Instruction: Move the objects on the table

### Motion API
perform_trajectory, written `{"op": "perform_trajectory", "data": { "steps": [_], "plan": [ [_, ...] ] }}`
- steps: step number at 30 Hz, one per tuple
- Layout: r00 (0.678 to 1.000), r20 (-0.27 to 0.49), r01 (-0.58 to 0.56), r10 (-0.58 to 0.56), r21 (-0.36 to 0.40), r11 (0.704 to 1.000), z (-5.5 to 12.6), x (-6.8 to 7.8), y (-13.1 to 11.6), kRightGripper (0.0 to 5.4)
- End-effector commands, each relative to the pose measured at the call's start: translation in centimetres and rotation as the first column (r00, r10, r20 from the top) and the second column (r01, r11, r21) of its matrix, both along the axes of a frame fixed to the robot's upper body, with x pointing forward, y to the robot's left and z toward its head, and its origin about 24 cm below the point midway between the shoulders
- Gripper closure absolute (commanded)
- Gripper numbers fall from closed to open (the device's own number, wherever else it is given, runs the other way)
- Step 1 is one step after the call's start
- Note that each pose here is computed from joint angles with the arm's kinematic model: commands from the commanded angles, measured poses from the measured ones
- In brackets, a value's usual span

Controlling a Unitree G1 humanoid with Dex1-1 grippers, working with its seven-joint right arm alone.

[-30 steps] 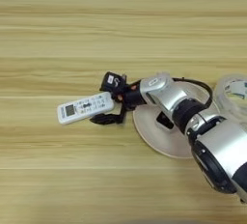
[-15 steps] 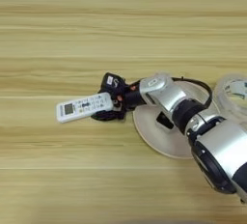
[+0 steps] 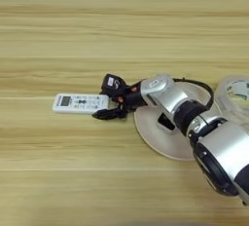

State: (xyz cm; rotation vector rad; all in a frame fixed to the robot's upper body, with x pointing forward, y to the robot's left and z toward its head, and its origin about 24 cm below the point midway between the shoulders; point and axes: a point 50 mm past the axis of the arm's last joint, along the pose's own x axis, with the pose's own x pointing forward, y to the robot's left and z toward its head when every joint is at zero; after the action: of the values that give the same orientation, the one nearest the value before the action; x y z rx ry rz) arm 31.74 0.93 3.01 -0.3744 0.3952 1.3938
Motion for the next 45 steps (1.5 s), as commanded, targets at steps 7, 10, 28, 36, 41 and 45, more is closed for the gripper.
{"op": "perform_trajectory", "data": {
  "steps": [7, 10, 28, 36, 41, 45],
  "plan": [
    [0.995, 0.102, -0.017, 0.006, 0.11, 0.994, 2.8, 0.4, 2.4, 2.41],
    [0.994, 0.112, -0.011, -0.004, 0.128, 0.992, 2.9, 0.3, 2.3, 2.41],
    [0.985, 0.161, 0.02, -0.057, 0.22, 0.975, 4.8, 0.7, 2.0, 2.43],
    [0.974, 0.186, 0.075, -0.129, 0.275, 0.958, 6.0, 1.2, 1.0, 2.43],
    [0.958, 0.205, 0.128, -0.201, 0.321, 0.938, 7.1, 1.5, -0.6, 2.43],
    [0.946, 0.209, 0.168, -0.249, 0.341, 0.925, 7.8, 1.6, -2.1, 2.43]
  ]
}}
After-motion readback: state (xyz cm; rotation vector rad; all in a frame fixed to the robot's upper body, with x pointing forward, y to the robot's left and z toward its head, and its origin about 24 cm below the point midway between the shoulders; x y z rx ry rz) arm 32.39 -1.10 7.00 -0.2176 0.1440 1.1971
